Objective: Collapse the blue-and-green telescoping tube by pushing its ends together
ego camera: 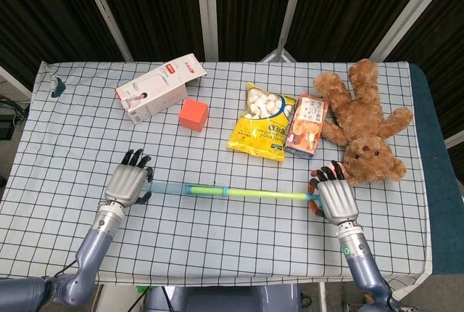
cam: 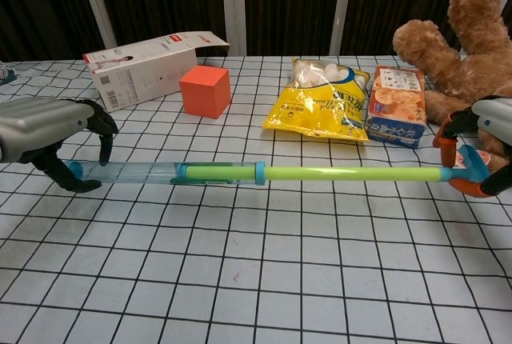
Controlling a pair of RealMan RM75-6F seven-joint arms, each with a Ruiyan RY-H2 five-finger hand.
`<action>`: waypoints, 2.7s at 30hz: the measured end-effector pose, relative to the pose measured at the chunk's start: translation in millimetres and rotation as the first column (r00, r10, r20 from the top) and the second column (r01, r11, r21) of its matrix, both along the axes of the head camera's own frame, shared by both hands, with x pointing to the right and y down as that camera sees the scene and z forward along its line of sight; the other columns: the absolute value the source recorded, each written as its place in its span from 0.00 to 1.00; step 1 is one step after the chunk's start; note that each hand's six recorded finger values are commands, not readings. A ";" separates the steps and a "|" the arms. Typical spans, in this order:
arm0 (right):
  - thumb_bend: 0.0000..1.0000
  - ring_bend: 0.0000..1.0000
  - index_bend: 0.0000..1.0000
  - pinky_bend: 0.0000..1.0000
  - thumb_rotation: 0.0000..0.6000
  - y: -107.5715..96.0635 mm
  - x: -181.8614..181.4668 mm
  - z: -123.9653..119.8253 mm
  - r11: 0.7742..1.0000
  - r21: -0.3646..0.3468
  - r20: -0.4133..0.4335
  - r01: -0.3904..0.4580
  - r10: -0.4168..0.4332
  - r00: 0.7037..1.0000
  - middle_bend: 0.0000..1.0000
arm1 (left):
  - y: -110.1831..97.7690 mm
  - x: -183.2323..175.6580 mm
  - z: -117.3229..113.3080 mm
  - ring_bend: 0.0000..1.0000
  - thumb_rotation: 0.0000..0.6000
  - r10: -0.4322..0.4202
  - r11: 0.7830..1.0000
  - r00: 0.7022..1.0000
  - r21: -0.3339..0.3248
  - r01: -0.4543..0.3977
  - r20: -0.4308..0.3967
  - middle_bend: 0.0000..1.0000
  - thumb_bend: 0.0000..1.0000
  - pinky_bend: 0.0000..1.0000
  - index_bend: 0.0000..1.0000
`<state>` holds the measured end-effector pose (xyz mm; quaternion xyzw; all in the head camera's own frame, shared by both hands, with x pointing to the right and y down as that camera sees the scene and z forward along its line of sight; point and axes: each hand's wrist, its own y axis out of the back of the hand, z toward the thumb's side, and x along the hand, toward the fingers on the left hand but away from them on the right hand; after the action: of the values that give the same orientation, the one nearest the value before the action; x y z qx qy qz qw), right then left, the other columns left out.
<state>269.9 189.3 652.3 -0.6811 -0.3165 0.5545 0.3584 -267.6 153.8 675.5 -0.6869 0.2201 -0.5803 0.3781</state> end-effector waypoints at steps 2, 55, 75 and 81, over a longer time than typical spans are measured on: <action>0.46 0.18 0.69 0.04 1.00 -1.2 -5.8 -0.6 1.000 0.003 0.000 0.009 -0.009 1.000 0.31 | -0.5 0.2 -0.9 0.00 1.00 -0.005 1.000 1.000 -0.002 0.005 -0.002 0.16 0.41 0.00 0.50; 0.46 0.18 0.67 0.04 1.00 13.2 -106.3 -12.3 0.994 -0.016 0.073 0.110 -0.108 0.991 0.31 | 11.6 40.5 -10.2 0.00 1.00 0.009 1.000 0.997 -0.018 -0.010 -0.072 0.13 0.37 0.00 0.44; 0.46 0.00 0.08 0.00 1.00 -4.4 -60.5 -16.9 0.996 0.028 -0.042 0.079 -0.078 0.996 0.08 | 4.9 16.2 -25.0 0.00 1.00 -0.043 0.999 0.991 -0.007 0.043 -0.127 0.04 0.19 0.00 0.14; 0.32 0.00 0.00 0.00 1.00 -7.3 -25.6 -25.8 0.999 0.039 -0.065 0.034 -0.031 0.997 0.03 | 6.9 -1.9 -42.2 0.00 1.00 -0.050 0.998 0.987 0.024 0.054 -0.154 0.03 0.19 0.00 0.13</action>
<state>244.3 182.0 626.5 -0.6605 -0.3047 0.5637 0.3912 -269.5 160.7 633.3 -0.7181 0.2745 -0.5324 0.3544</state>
